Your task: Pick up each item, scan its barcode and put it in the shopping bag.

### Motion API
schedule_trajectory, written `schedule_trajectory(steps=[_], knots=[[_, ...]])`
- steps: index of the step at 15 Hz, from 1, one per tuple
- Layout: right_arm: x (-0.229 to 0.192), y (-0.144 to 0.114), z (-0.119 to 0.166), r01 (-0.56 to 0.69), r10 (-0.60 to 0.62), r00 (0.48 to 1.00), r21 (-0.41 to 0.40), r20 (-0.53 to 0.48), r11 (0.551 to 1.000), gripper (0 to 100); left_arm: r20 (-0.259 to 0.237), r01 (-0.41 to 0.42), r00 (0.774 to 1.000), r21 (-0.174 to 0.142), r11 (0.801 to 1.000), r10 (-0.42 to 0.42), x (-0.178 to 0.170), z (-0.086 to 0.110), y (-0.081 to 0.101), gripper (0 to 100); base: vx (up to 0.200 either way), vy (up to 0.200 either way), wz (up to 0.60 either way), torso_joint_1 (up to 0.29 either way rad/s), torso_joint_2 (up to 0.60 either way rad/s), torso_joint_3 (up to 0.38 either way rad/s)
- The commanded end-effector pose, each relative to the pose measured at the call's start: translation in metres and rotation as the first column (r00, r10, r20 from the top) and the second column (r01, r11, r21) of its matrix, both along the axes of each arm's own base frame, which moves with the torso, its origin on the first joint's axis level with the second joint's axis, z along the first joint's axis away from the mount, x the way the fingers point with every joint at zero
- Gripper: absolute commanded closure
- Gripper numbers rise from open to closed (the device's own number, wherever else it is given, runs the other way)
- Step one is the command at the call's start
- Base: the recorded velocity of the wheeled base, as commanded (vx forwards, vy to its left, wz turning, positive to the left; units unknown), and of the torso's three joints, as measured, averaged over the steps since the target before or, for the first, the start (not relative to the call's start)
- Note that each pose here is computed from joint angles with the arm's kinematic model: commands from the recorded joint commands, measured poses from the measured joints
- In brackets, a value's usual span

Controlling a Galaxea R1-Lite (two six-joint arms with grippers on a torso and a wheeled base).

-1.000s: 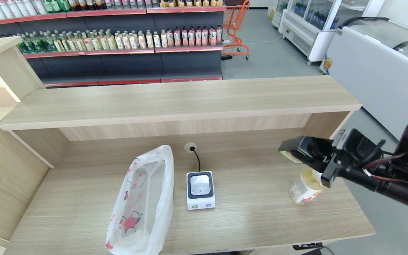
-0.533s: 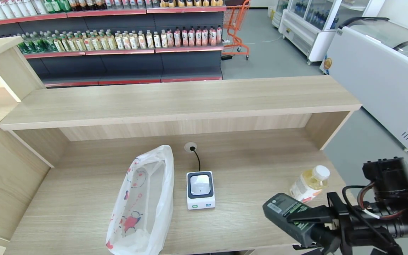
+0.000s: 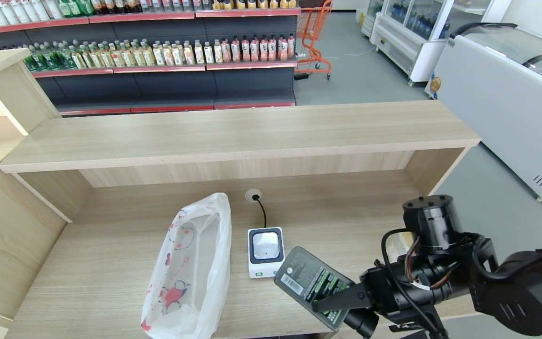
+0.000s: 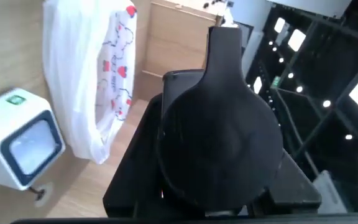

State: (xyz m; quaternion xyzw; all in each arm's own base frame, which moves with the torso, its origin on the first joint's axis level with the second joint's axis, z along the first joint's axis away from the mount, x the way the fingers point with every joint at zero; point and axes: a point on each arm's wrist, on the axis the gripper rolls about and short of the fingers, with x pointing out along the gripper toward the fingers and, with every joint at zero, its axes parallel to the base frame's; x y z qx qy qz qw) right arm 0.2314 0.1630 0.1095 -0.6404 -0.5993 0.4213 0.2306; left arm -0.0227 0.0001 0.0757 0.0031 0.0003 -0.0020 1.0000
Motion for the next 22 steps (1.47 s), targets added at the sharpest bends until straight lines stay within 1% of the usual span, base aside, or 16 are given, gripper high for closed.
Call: schedule_trajectory(steps=[1, 3, 6, 8, 12, 15, 20, 22], knots=[[0.003, 0.006, -0.015, -0.012, 0.012, 1.0, -0.013, -0.022, 1.0, 100, 0.001, -0.001, 1.0, 0.0, 1.0, 0.001, 0.0, 0.0, 0.0, 0, 0.0, 0.0, 0.0, 0.0, 0.0, 0.0], [0.008, 0.006, -0.019, -0.011, 0.011, 1.0, -0.013, -0.026, 1.0, 100, 0.001, -0.001, 1.0, 0.0, 1.0, 0.001, 0.0, 0.0, 0.0, 0, 0.0, 0.0, 0.0, 0.0, 0.0, 0.0], [0.012, 0.035, -0.016, -0.113, 0.113, 0.994, 0.022, -0.008, 0.993, 100, 0.001, -0.001, 1.0, 0.0, 1.0, 0.001, 0.0, 0.0, 0.0, 0, 0.0, 0.0, 0.0, 0.0, 0.0, 0.0], [0.01, 0.04, -0.017, -0.13, 0.13, 0.991, 0.022, -0.008, 0.991, 100, 0.001, -0.001, 1.0, 0.0, 1.0, 0.001, 0.0, 0.0, 0.0, 0, 0.0, 0.0, 0.0, 0.0, 0.0, 0.0], [0.01, 0.04, -0.017, -0.128, 0.128, 0.992, 0.022, -0.01, 0.992, 100, 0.001, -0.001, 1.0, 0.0, 1.0, 0.001, 0.0, 0.0, 0.0, 0, 0.0, 0.0, 0.0, 0.0, 0.0, 0.0], [0.018, 0.035, -0.014, -0.102, 0.102, 0.995, 0.029, 0.001, 0.994, 100, 0.001, -0.001, 1.0, 0.0, 1.0, 0.001, 0.0, 0.0, 0.0, 0, 0.0, 0.0, 0.0, 0.0, 0.0, 0.0], [0.016, 0.038, -0.015, -0.113, 0.113, 0.994, 0.026, -0.008, 0.993, 100, 0.001, -0.001, 1.0, 0.0, 1.0, 0.001, 0.0, 0.0, 0.0, 0, 0.0, 0.0, 0.0, 0.0, 0.0, 0.0], [0.011, 0.043, -0.016, -0.134, 0.134, 0.991, 0.024, -0.012, 0.991, 100, 0.001, -0.001, 1.0, 0.0, 1.0, 0.001, 0.0, 0.0, 0.0, 0, 0.0, 0.0, 0.0, 0.0, 0.0, 0.0]])
